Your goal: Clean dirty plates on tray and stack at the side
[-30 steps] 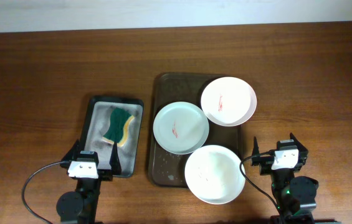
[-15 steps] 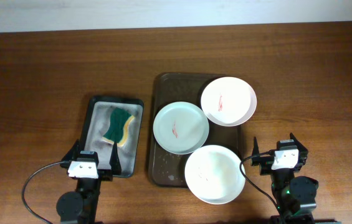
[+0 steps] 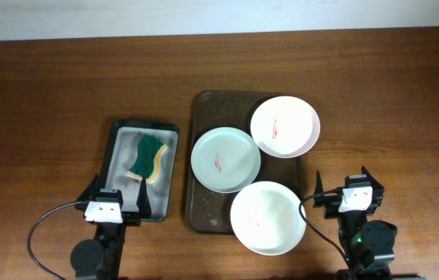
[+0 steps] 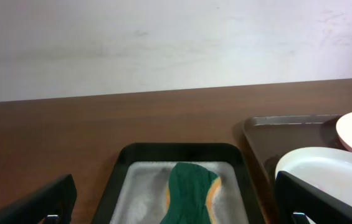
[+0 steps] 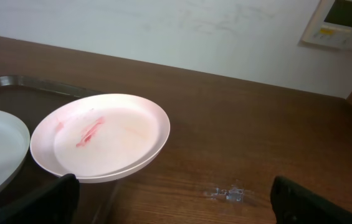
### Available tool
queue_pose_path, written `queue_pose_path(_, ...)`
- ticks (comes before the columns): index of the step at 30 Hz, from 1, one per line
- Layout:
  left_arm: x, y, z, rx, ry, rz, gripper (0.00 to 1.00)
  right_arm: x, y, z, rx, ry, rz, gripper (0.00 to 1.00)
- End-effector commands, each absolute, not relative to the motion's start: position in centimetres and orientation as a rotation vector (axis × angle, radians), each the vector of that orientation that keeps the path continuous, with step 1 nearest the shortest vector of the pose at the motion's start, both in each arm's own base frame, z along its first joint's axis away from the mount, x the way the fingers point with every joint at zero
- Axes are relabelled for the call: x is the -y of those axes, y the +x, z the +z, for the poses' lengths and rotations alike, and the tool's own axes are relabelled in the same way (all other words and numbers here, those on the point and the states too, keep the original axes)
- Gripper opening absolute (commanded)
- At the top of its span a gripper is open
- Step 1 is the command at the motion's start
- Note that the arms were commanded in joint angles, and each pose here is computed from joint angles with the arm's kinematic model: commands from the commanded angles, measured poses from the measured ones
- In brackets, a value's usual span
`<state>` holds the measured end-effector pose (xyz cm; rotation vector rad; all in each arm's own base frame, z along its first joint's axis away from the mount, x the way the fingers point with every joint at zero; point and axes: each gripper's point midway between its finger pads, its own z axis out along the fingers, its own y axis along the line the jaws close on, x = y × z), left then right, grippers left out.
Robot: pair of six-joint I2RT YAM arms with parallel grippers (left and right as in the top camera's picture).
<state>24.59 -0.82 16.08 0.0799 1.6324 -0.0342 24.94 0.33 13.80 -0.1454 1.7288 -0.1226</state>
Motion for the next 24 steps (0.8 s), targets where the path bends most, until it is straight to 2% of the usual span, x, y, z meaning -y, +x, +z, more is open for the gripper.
queue_pose_path(1,1.2,24.5,16.0,-1.631,0.109,-0.04,0.99,-0.5,24.9,13.4,-1.74,-0.151,-0.112,0.99)
queue_pose_path(19,2.1,24.5,16.3,-1.617,0.15,-0.082,1.0,-0.6,24.9,13.4,-1.741,-0.152,-0.109,0.99)
queue_pose_path(22,4.6,23.9,17.8,-1.542,0.268,-0.188,0.99,-2.9,24.8,14.0,-1.708,-0.193,0.053,0.99)
queue_pose_path(24,6.2,23.0,21.0,-1.434,0.308,-0.298,0.99,-7.0,23.9,15.9,-1.607,-0.376,0.252,0.99)
